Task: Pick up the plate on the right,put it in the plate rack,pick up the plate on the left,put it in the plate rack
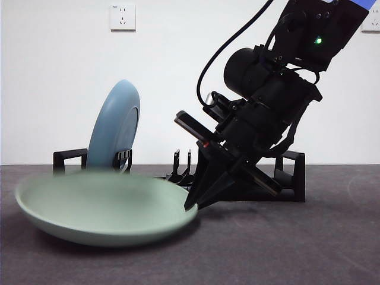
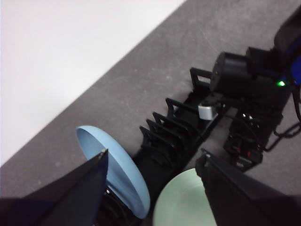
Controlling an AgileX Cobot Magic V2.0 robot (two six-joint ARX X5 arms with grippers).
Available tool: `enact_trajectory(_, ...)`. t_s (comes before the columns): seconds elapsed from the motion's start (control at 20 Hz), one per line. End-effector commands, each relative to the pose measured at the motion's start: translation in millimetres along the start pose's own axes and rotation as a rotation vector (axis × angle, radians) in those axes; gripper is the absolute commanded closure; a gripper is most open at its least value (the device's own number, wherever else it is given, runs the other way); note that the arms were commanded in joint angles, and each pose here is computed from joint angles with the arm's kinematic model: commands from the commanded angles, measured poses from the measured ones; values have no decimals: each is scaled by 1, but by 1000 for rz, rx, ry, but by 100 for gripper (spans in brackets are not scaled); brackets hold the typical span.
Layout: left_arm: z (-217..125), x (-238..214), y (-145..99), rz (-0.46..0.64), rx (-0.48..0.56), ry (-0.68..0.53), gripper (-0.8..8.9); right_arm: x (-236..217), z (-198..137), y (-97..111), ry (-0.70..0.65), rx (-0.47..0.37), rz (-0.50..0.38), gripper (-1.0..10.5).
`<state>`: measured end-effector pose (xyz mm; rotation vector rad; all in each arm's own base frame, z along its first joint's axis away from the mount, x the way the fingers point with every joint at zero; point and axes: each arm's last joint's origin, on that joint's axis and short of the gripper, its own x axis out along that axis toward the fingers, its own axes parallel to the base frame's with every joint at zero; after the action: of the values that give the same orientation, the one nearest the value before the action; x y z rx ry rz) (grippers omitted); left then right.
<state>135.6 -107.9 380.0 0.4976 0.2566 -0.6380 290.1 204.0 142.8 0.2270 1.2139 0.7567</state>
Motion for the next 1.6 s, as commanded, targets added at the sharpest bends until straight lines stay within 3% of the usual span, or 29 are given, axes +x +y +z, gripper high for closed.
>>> enact_trajectory(0.05, -2, 7, -6, -38, 23, 31, 489, 0, -4, -2, 38, 27, -19, 959)
enact_trajectory(0.35, 0, 11, -37, -202, 102, 62, 490, -34, -9, 15, 54, 21, -29, 959)
enact_trajectory(0.75, 8, 16, -105, -442, 284, 66, 499, -110, -12, 41, -124, -35, -126, 959)
enact_trajectory(1.1, -5, 52, -163, -494, 443, 239, 499, -148, -23, 37, -143, 9, -148, 959)
enact_trajectory(1.3, -12, 70, -173, -416, 483, 306, 500, -161, -27, 40, -167, 5, -145, 959)
enact_trajectory(1.6, -17, 83, -184, -406, 498, 331, 505, -175, -34, 44, -188, 0, -144, 959)
